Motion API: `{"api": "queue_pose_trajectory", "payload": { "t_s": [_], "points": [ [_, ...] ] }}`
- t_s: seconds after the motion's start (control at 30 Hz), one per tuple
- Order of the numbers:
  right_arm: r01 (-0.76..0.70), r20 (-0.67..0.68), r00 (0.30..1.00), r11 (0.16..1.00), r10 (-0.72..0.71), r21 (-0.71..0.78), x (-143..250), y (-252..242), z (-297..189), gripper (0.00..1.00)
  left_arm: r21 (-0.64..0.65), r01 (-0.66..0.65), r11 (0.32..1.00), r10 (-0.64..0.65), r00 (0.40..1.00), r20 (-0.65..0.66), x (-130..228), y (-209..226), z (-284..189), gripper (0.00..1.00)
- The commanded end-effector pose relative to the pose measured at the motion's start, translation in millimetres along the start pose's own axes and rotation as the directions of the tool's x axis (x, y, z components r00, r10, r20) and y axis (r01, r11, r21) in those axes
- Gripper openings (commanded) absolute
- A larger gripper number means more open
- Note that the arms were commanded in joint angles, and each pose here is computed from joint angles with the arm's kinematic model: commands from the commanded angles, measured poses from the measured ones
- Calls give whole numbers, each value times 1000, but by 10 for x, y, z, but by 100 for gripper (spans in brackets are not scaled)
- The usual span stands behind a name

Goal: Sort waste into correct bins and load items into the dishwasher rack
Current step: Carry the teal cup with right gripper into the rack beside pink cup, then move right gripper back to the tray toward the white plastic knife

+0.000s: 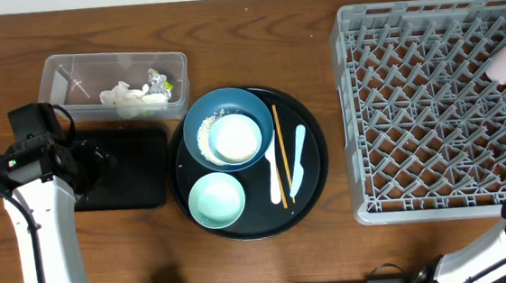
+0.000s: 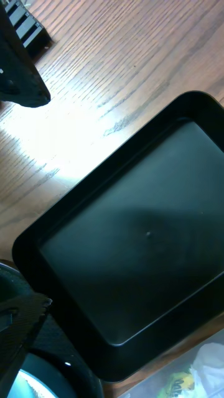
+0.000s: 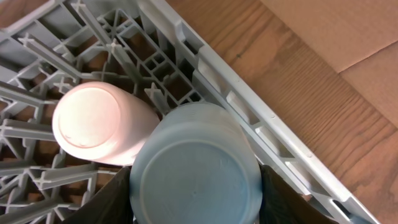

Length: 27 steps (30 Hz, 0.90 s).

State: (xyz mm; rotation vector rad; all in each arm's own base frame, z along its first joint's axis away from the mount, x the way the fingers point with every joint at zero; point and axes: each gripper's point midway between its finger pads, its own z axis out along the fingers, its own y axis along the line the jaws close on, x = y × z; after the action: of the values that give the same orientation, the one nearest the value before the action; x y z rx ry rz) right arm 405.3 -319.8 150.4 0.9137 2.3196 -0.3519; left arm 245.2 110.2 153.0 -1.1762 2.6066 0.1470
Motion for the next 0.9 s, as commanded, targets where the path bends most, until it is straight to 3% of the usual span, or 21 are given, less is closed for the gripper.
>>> {"api": "queue_pose_trajectory", "payload": {
  "t_s": [0.0,0.07,0.13,0.23,0.27,0.37,0.47,0.63,0.87],
  "points": [
    [-18,8,1000,1000,18,17,-32,-33,33,10,-17,11,1000,-11,1000,-5,2,34,17,96],
    [-20,8,1000,1000,20,19,-33,-48,35,11,-17,11,1000,-11,1000,-5,2,34,17,96],
    [-21,8,1000,1000,21,19,-35,-51,35,18,-17,11,1000,-11,1000,-5,2,34,17,96],
    [-22,11,1000,1000,21,18,-42,-50,35,68,-17,11,1000,-11,1000,-5,2,34,17,96],
    [-21,11,1000,1000,21,18,-42,-50,35,79,-17,11,1000,-11,1000,-5,2,34,17,96],
    [-21,11,1000,1000,21,18,-41,-50,34,94,-18,11,1000,-11,1000,-5,3,35,17,96],
    [-20,9,1000,1000,20,3,-40,-20,32,99,-18,11,1000,-11,1000,-5,3,35,17,96],
    [-16,9,1000,994,17,-104,-56,172,-47,99,-18,10,1000,-10,1000,-5,3,35,17,96],
    [82,20,997,975,-80,-205,-33,552,-573,99,-18,10,1000,-10,1000,-5,3,35,17,96]
  ]
}}
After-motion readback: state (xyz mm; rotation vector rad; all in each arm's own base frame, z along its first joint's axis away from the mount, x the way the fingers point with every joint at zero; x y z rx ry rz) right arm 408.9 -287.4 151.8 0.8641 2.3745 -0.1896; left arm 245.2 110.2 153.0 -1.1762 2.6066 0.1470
